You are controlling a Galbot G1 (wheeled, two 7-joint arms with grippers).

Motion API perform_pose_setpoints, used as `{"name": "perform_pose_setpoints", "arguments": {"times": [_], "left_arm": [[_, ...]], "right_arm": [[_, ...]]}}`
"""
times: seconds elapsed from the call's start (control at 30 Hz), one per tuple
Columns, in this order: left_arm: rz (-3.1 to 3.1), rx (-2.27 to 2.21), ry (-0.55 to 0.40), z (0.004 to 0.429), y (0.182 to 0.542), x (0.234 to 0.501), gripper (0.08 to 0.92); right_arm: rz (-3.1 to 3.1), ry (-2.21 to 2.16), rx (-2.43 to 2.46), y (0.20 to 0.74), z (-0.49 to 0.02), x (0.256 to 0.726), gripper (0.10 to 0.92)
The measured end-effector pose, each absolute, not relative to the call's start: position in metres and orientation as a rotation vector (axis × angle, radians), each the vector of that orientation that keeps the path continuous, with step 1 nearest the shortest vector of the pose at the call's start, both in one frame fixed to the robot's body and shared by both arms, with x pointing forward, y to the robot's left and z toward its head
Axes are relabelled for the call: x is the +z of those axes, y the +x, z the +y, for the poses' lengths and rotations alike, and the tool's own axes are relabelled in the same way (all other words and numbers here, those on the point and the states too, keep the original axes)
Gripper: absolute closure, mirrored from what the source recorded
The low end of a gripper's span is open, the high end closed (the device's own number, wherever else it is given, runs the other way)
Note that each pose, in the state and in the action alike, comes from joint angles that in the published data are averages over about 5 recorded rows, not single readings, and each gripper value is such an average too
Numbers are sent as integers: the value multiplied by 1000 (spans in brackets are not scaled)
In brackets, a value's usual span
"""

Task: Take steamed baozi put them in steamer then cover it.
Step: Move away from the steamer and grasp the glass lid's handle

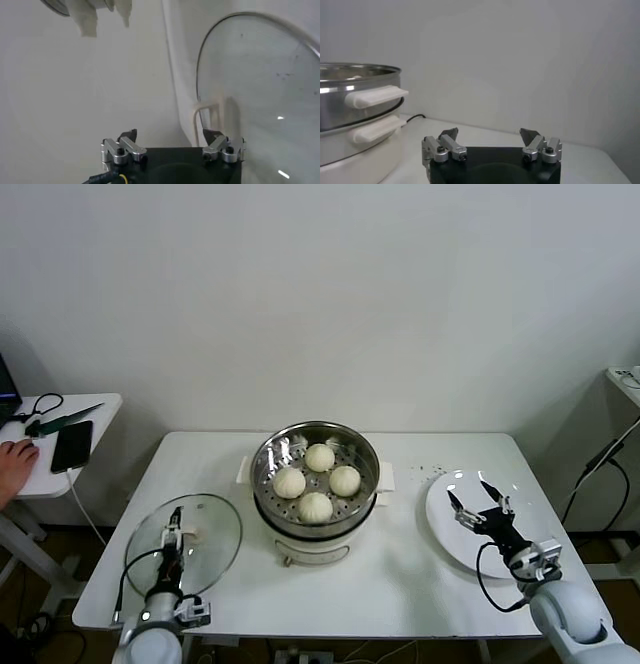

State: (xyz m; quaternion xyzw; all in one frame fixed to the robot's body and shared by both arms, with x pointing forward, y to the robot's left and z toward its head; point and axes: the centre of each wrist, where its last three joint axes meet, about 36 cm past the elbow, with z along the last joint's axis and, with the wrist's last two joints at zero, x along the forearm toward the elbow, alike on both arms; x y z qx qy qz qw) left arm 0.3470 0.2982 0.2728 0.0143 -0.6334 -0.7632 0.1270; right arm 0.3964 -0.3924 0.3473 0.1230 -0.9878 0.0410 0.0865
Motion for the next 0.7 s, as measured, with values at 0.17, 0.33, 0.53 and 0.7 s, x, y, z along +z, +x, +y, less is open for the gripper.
{"name": "perform_pose_setpoints", "arguments": {"times": [0.17, 0.33, 0.53, 0.7], "left_arm": [[-1844, -2231, 68, 299, 358, 269, 177], [-1851, -2241, 90, 300, 367, 265, 177], [-1852, -2241, 90, 302, 371, 260, 222], [-1855, -2230, 82, 304, 373, 256, 363]], "right_arm": [[-2938, 370, 127, 394, -390, 343, 200], [-2936, 374, 130, 393, -389, 340, 200], [-2938, 373, 133, 392, -389, 337, 200], [-2940, 372, 138, 391, -390, 335, 200]]}}
